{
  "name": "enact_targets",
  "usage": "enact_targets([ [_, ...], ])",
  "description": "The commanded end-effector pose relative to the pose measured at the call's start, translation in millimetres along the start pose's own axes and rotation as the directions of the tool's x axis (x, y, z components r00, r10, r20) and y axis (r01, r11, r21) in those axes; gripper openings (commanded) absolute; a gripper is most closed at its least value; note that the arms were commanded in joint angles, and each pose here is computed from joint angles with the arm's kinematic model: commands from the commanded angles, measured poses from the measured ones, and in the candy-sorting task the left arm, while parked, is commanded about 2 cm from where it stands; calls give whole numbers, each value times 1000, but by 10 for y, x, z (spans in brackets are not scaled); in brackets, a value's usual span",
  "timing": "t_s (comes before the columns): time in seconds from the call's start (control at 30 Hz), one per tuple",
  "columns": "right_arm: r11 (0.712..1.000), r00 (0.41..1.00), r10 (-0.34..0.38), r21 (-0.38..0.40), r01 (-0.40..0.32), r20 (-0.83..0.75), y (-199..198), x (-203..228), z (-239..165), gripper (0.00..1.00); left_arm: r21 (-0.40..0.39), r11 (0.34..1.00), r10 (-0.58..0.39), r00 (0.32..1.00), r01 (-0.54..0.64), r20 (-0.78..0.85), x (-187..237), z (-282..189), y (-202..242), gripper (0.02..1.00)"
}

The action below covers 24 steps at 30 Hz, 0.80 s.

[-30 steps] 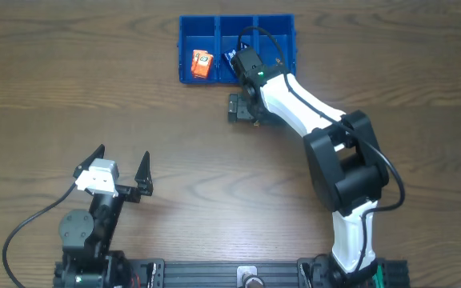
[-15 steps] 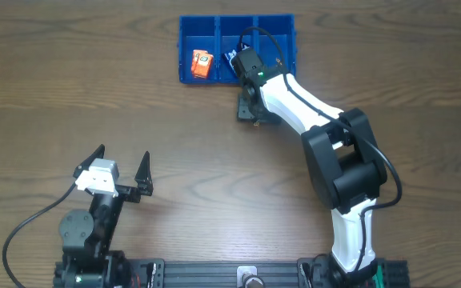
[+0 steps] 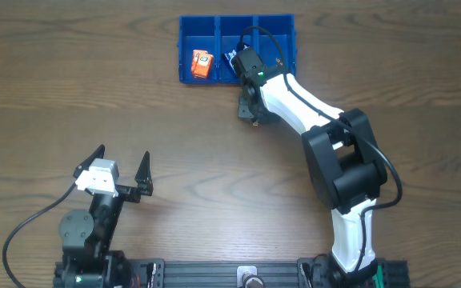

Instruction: Sort Candies Into Trays

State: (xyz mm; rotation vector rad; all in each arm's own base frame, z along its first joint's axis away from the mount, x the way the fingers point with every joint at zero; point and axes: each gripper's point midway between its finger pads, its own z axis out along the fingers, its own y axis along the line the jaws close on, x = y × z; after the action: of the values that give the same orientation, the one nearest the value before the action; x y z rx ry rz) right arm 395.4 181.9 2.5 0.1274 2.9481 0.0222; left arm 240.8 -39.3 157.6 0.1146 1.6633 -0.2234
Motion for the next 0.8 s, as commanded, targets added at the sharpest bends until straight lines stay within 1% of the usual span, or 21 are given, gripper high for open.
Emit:
enact_targets([
  [0.03,1000,997,15,18,-16,74,-99,-174,-241,119,19,1000,6,999,-5,-44,161,11,-22,998],
  [0.1,1000,987,-22,-7,23,161,-108,-390,-540,119,19,1000,6,999,-5,-44,161,11,-22,998],
  [0.13,999,979,-33,-16,37,199,-115,-480,-656,121,19,1000,6,999,-5,-44,161,11,-22,998],
  [0.17,999,963,-37,-21,44,266,-155,-643,-856,126,19,1000,6,999,-5,-44,161,11,-22,998],
  [0.27,1000,904,-24,-6,30,426,-331,-1062,-1313,130,19,1000,6,999,-5,-44,161,11,-22,998],
  [0.37,999,850,-42,5,46,524,-419,-1381,-1535,134,19,1000,6,999,-5,-44,161,11,-22,998],
  [0.5,997,808,-72,17,77,585,-396,-1586,-1530,176,19,1000,6,999,-5,-44,161,11,-22,998],
  [0.8,997,812,-74,24,73,578,-342,-1691,-1174,180,19,1000,6,999,-5,-44,161,11,-22,996],
])
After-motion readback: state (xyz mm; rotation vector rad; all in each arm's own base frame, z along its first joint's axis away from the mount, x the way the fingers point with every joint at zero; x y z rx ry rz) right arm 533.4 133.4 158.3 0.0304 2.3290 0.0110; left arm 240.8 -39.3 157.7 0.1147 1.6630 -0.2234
